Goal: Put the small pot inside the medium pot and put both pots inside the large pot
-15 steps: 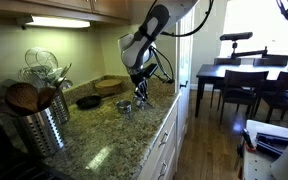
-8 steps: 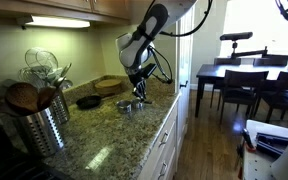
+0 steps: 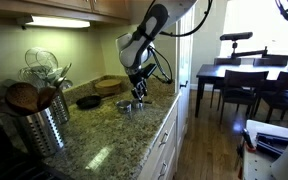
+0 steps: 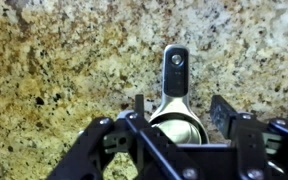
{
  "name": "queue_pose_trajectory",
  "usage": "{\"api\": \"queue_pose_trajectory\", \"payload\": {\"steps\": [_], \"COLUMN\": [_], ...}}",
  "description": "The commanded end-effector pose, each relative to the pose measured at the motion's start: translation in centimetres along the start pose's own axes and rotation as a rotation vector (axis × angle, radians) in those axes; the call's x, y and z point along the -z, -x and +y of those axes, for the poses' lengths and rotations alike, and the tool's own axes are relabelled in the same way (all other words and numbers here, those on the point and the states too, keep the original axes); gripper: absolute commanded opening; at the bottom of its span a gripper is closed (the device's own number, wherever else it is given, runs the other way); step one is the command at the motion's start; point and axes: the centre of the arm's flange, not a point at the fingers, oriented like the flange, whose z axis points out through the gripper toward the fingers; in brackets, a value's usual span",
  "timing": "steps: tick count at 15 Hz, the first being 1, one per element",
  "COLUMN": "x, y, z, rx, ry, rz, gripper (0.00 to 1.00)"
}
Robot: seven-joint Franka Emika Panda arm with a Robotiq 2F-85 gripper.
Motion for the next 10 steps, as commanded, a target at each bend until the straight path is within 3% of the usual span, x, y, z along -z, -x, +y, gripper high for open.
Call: {"api": "queue_pose_trajectory", "payload": {"steps": [1, 10], "x": [0.5, 0.1], "y": [-0.1, -1.2], "z": [0.1, -0.9], "rx": [-0.049, -0.151], "ry": [-0.028, -0.081], "rz": [-0.011, -0.001], "gripper": [0.98, 1.00]}}
